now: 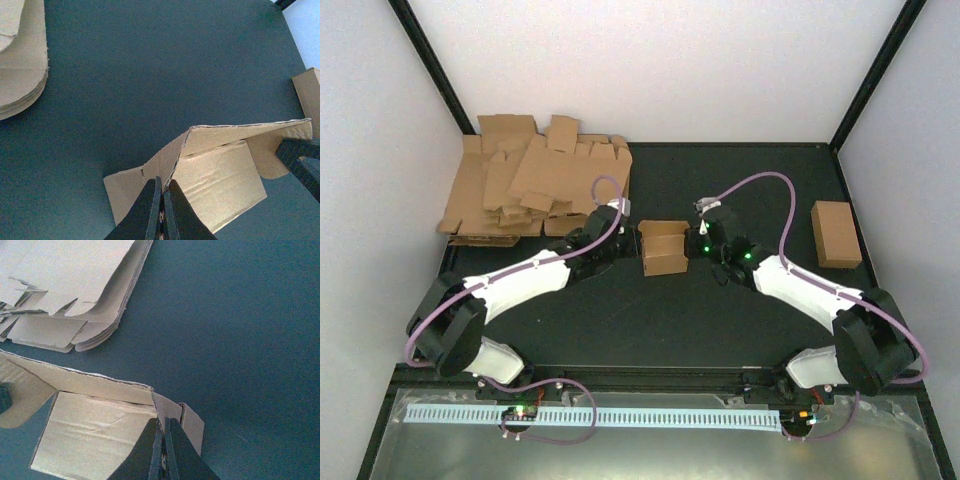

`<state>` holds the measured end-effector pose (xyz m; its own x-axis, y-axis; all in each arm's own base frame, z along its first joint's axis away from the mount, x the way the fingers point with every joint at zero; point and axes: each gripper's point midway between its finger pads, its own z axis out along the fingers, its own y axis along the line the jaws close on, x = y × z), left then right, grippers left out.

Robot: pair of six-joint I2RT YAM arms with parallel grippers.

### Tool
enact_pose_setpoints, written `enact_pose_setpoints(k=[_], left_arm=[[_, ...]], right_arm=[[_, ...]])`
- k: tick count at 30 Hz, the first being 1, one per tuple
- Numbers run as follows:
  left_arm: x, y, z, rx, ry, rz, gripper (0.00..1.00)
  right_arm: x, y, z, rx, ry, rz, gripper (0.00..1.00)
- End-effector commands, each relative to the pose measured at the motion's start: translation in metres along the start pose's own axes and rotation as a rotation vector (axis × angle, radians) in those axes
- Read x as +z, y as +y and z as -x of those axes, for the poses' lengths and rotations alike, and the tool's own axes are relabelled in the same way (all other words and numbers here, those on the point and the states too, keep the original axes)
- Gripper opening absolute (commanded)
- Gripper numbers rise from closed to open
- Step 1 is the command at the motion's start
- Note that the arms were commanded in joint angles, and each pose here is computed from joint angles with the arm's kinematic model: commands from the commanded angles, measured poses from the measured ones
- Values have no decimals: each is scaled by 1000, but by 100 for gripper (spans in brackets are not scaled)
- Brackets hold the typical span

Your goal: Fold the paper box

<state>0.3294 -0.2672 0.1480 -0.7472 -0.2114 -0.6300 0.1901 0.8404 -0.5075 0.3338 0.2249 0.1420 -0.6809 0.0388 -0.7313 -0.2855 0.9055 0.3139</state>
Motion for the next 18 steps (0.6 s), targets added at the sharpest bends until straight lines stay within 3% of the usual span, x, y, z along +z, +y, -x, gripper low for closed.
enact_pose_setpoints(k=[1, 10, 18], left_arm=[[-3, -10, 5, -40, -49, 33, 2], [0, -15, -5, -43, -74, 106, 2], [1, -12, -18, -165, -47, 207, 2]], right_arm=[[-4, -2, 2, -7, -52, -15, 2], [-3, -4, -3, -3, -60, -25, 2], [-2, -3, -4, -6, -65, -23, 2]])
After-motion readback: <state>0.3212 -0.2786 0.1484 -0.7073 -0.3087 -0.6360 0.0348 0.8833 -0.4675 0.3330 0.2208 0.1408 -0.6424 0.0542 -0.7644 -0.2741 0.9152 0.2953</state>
